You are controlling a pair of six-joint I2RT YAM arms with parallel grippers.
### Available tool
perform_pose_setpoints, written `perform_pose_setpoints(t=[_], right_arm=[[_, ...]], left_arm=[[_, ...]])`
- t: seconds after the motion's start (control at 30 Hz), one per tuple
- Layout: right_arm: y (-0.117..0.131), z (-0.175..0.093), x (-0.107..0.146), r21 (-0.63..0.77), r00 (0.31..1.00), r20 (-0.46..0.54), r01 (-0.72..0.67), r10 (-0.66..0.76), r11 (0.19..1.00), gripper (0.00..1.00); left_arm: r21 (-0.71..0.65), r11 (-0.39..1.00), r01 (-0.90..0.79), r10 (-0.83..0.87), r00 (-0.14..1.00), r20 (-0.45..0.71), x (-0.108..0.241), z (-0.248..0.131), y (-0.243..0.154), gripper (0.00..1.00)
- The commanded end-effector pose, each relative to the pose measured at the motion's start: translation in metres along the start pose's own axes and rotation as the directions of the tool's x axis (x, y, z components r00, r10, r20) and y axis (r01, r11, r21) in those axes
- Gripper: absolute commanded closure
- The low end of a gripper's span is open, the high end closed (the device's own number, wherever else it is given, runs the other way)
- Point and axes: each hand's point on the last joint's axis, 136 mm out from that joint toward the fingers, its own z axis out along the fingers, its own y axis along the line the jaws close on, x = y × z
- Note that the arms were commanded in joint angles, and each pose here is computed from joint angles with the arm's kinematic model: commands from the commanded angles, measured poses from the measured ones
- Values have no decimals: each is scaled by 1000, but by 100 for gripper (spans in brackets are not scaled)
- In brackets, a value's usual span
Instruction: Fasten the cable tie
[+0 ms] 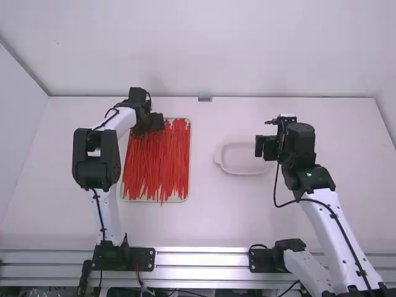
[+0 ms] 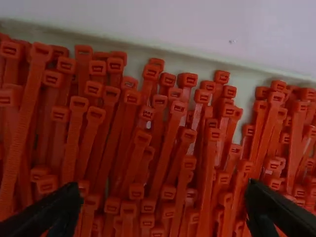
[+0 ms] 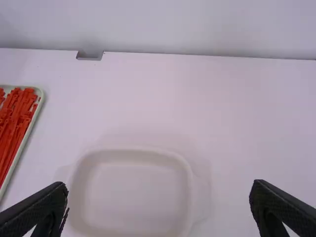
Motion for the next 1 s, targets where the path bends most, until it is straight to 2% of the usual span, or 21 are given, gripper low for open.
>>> perform_pose_setpoints(t=[0.0, 0.27, 0.4, 0.87, 0.97], right_arm=[[0, -5, -15, -2, 999, 34, -1, 1, 1000, 2], [0, -5, -14, -1, 1000, 31, -1, 1, 1000, 2], [-1, -5, -14, 2, 1000, 31, -3, 3, 1000, 2], [-4, -5, -14, 8, 999, 31, -11, 11, 1000, 2], [-3, -5, -14, 7, 999, 31, -10, 10, 1000, 2]], left_arm=[[36, 999, -2, 2, 1000, -2, -2, 4, -12, 22], [53, 998, -36, 35, 999, 18, -3, 8, -30, 36], [50, 998, -49, 48, 999, 22, -2, 12, -36, 37], [-73, 997, 5, -3, 1000, 24, 2, 14, -11, 39], [-71, 997, 1, 1, 1000, 29, 0, 16, -11, 43]])
